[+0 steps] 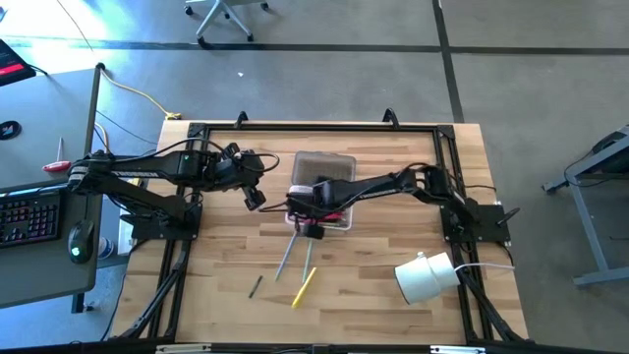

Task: Pick & place school supplies into a supply box
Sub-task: Put the black pen into the black supply box, then put the yellow pen into the black supply box

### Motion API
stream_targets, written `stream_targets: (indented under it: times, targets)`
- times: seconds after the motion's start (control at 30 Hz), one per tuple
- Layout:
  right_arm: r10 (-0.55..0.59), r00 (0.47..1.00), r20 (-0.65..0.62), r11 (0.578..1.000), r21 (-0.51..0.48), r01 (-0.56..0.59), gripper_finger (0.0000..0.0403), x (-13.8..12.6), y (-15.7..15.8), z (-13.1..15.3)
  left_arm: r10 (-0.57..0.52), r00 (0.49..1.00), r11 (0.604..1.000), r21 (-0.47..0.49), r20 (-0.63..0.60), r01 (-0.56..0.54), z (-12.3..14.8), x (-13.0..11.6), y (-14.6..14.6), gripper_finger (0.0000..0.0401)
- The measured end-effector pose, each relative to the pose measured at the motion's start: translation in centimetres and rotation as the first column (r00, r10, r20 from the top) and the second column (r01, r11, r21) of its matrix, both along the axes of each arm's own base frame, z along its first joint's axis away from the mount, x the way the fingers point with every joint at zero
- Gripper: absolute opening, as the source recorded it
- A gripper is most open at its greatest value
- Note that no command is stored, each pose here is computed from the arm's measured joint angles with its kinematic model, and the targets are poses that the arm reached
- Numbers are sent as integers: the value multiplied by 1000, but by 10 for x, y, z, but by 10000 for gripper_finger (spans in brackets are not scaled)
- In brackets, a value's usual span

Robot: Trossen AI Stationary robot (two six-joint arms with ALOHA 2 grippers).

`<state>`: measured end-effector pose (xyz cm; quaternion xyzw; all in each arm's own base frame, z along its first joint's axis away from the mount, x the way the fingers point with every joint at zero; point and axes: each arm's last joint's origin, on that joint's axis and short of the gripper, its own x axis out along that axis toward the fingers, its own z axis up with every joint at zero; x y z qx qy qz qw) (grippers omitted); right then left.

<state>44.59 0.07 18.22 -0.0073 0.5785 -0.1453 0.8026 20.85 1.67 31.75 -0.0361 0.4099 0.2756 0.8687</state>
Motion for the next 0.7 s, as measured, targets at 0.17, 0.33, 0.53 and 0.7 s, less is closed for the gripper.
stream_targets:
  times: [0.17, 0.33, 0.53, 0.7]
  targets:
    - [-4, 999, -48, 1000, -7, 4, 38, -9, -3, -18, 1, 1000, 1000, 2, 5, -1, 0, 0, 0, 53]
    - [18, 999, -28, 999, -39, -19, 80, -6, 0, -16, 5, 999, 1000, 8, 42, -5, 2, 3, 0, 53]
    - [84, 996, 24, 995, -47, -83, 128, 4, 18, 6, -29, 999, 999, 33, 34, 27, 3, 4, 0, 53]
    - [233, 970, 74, 971, -67, -228, 141, 10, 54, 32, -35, 999, 999, 39, 27, 34, 3, 4, 0, 53]
